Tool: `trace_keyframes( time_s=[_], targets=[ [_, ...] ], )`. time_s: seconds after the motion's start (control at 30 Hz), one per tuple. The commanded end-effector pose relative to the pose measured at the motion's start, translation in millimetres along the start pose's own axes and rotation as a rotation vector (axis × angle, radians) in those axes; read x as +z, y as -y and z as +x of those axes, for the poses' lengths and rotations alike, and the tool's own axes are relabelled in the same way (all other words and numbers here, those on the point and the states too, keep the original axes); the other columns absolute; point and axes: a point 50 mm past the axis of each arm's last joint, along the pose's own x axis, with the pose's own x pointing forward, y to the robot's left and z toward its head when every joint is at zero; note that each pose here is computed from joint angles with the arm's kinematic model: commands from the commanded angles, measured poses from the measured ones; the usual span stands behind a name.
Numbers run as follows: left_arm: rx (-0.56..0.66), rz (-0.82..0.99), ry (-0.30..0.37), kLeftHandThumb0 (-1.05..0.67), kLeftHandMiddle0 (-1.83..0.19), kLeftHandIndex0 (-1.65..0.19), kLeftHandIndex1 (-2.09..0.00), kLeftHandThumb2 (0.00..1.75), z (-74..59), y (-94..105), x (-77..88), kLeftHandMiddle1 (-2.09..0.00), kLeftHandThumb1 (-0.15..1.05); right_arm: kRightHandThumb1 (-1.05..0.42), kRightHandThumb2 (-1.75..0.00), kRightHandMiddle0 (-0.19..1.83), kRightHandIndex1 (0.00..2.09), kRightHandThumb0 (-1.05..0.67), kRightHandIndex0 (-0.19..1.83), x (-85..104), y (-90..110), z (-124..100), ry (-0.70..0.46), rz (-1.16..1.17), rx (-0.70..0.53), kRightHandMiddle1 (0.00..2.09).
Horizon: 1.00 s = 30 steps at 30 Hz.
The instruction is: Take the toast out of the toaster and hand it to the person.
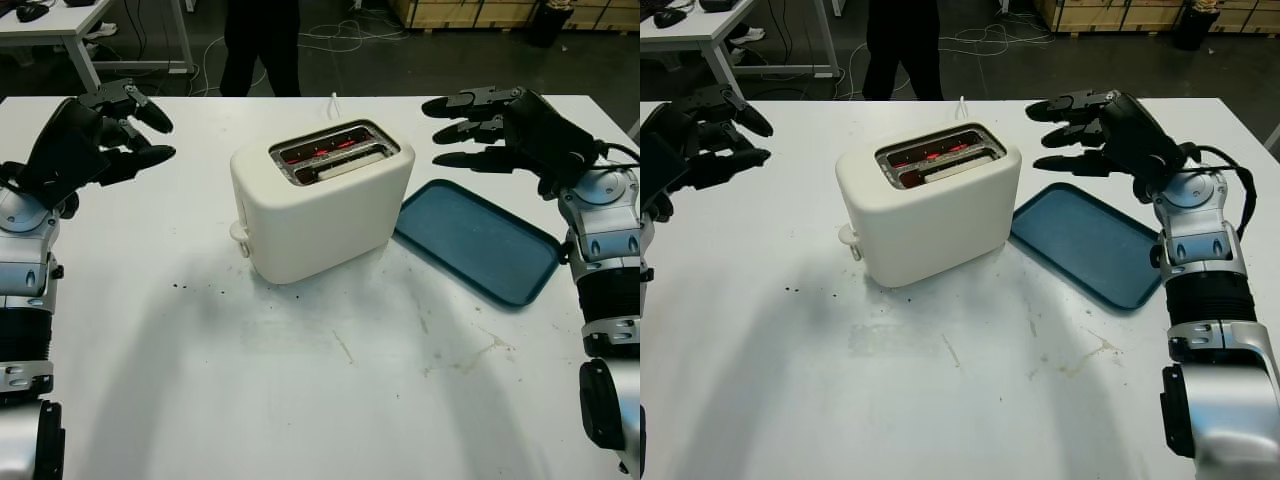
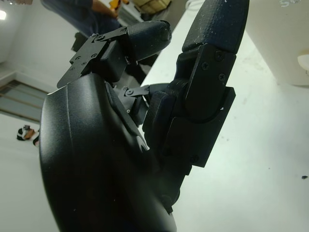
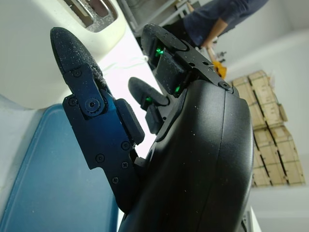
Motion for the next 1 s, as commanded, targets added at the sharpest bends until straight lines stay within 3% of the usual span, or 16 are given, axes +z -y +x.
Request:
trace_keyframes(
  time_s=[0.0, 0.97],
  targets=[
    [-0.004, 0.022, -0.002, -1.05, -0.53, -0.44, -1.40, 0.06, -0.5, -0.1, 1.0, -1.49, 0.92, -0.75, 0.00, 0.76, 0.57, -0.69, 0.57, 4.2, 3.4, 1.1, 0.018, -0.012, -0.016, 0.00],
    [-0.002, 0.023, -0.002, -1.05, -0.52, -0.42, -1.43, 0.06, -0.1, 0.3, 1.7, -1.50, 0.92, -0.74, 0.00, 0.75, 0.52, -0.67, 0.59, 4.9, 3.6, 1.2, 0.016, -0.014, -0.013, 0.00]
  ],
)
